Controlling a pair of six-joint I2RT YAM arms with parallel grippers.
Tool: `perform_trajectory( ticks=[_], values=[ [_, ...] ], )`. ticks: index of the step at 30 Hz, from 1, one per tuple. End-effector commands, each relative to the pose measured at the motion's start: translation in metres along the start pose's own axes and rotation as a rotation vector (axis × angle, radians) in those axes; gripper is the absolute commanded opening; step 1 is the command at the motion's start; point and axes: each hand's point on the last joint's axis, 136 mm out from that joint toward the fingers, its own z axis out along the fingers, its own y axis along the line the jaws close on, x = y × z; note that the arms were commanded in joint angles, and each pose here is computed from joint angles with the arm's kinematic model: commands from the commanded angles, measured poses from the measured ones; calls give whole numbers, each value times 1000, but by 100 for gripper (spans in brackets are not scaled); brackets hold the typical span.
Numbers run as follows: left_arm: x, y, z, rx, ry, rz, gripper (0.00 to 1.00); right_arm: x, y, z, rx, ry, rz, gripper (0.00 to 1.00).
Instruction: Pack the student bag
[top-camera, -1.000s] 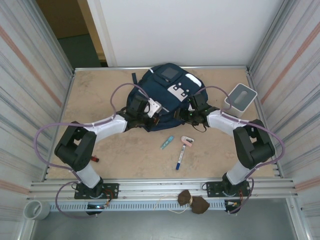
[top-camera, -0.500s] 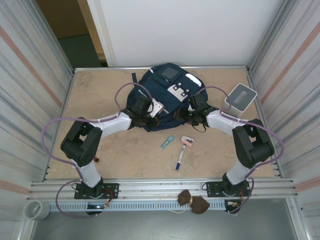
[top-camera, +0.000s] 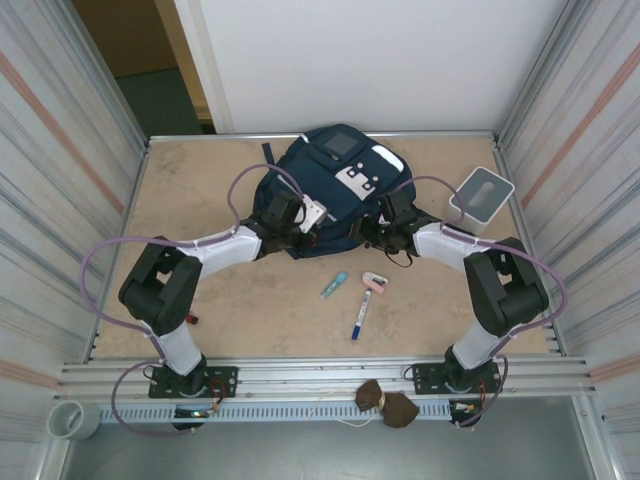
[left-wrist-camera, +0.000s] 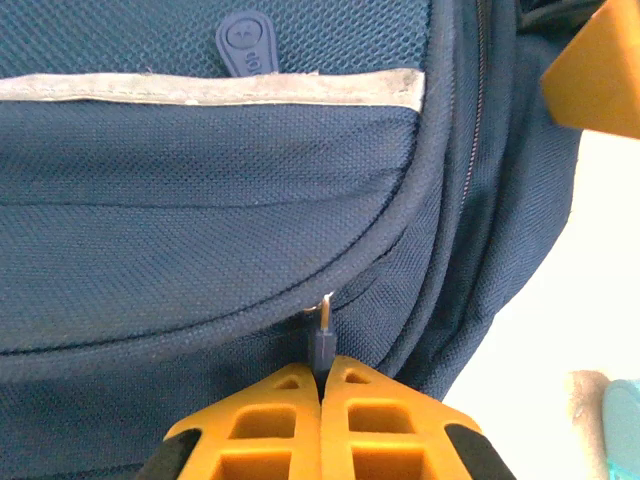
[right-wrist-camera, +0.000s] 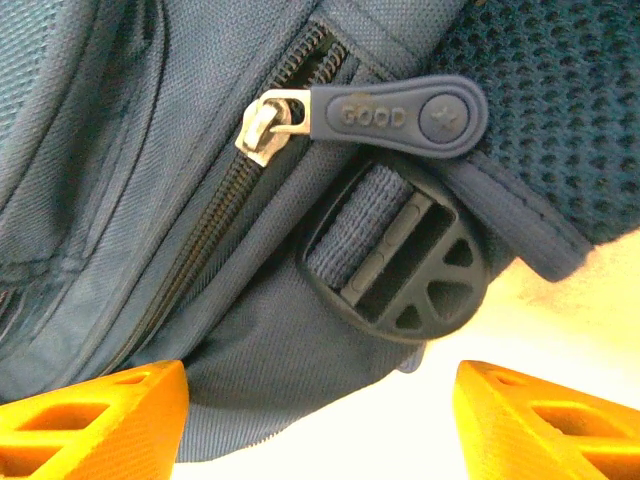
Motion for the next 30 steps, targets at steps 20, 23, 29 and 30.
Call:
perform_trajectory(
  ticks=[20,23,29,30],
  values=[
    [-3,50,-48,-174,-19,-9,0,-57,-53,-22,71,-82,12,15],
    [-6,39,-47,-112,-45,-19,0,-58,-38,-37,31,-92,-10,29],
    [3,34,-39,-76,-34,-10,0,-36,17,-49,-89,-78,-60,50],
    [4,34,-37,-75,-28,-9,0,-32,27,-48,-114,-71,-59,52]
  ],
)
